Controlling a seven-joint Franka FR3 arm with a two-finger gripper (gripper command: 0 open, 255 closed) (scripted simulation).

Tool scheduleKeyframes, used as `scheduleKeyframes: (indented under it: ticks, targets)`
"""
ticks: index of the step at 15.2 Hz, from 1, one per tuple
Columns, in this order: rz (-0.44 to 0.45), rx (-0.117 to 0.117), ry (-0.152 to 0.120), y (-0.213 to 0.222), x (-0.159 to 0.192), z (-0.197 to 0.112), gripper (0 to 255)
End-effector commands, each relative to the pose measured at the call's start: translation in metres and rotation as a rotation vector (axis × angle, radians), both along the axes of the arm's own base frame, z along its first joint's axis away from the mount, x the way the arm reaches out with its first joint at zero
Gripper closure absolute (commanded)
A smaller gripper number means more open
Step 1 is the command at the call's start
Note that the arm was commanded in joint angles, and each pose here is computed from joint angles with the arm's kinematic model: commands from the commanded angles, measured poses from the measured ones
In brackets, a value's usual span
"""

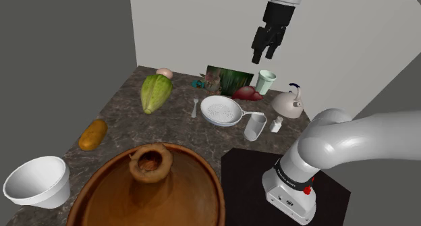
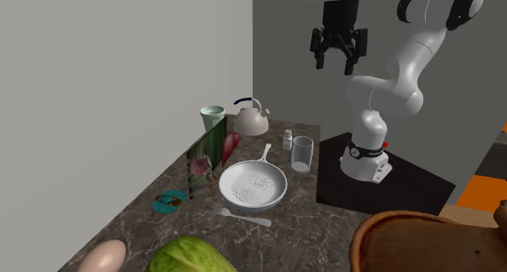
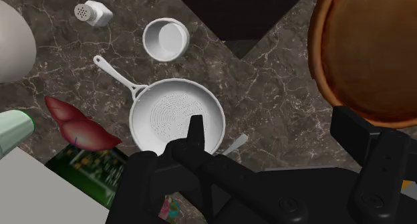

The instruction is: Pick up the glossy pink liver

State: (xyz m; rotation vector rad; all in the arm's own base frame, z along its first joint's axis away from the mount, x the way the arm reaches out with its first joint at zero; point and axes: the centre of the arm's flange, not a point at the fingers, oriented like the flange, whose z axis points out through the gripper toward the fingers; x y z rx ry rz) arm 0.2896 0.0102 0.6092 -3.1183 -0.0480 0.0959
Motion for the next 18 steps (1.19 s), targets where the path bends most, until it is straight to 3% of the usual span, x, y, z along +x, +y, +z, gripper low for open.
scheduleKeyframes:
  ticks: [1, 18]
  targets:
    - [0.000, 0.000, 0.000, 0.000, 0.000, 0.000, 0]
    - [0.269, 0.025, 0.003, -0.176, 0.023, -0.138, 0]
